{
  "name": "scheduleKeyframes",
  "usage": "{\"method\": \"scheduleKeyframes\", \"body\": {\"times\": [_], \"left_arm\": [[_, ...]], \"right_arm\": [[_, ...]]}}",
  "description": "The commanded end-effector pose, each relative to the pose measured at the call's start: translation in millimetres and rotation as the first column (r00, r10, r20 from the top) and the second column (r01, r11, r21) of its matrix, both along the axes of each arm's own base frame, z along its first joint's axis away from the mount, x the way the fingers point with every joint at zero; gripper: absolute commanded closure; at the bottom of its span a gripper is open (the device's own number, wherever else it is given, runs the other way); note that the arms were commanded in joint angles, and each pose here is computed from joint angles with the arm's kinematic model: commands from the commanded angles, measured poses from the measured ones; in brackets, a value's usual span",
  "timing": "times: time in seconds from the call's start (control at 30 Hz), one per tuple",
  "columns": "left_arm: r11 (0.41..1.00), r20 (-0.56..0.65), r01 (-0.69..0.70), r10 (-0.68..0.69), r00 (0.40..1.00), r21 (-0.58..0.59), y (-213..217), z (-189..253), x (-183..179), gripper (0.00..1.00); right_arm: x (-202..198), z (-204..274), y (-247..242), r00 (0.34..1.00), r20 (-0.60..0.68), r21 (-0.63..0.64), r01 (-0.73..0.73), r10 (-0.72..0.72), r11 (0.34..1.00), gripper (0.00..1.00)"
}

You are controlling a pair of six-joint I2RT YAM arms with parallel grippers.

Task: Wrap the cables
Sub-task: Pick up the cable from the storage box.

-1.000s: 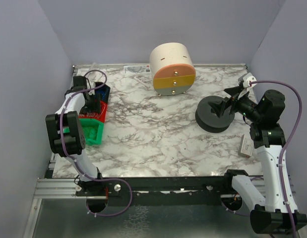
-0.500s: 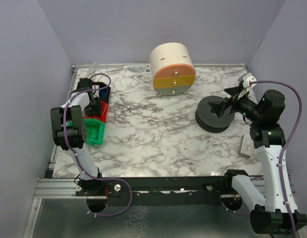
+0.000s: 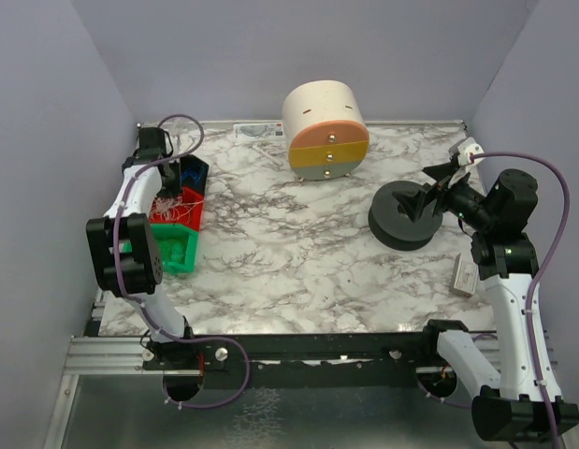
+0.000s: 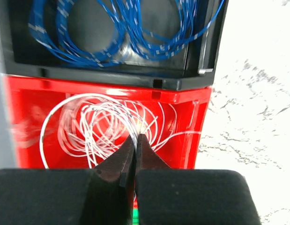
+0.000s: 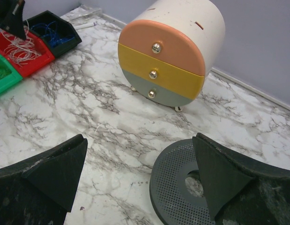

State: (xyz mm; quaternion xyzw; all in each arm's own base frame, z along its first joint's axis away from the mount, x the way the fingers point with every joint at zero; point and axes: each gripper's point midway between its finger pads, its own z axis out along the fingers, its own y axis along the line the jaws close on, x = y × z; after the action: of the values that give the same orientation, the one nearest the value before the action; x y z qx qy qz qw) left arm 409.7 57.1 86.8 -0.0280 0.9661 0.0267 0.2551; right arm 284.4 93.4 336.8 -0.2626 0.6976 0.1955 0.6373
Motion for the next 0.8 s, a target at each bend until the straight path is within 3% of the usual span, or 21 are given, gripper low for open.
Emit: {"method": "scheduleKeyframes", "body": {"times": [0.0, 0.23, 0.47, 0.6, 0.77], "left_arm": [[0.997, 0.168, -0.022, 0.01, 0.986, 0.07, 12, 77, 11, 1.0], [0.999, 0.222, 0.0, -0.01, 0.975, 0.045, 4, 105, 7, 1.0], [0.986, 0.328, 0.158, -0.135, 0.935, -0.045, -39, 146, 0, 1.0], [0.968, 0.366, 0.249, -0.221, 0.904, -0.03, -77, 163, -3, 1.0], [0.896, 0.354, 0.441, -0.396, 0.847, -0.053, -157, 155, -11, 1.0]], "right_arm": [[-1, -6, 0, 1.0, -0.017, -0.003, -0.008, 0.008, 1.0, 0.0], [-2, -5, 0, 1.0, -0.012, -0.003, -0.007, 0.007, 1.0, 0.0], [-2, -5, 1, 1.0, -0.012, -0.001, -0.013, 0.013, 1.0, 0.0], [-3, -8, 3, 0.999, -0.018, 0.001, -0.026, 0.026, 1.0, 0.0], [-9, -14, 11, 0.995, -0.027, -0.001, -0.096, 0.095, 0.995, 0.0]]}}
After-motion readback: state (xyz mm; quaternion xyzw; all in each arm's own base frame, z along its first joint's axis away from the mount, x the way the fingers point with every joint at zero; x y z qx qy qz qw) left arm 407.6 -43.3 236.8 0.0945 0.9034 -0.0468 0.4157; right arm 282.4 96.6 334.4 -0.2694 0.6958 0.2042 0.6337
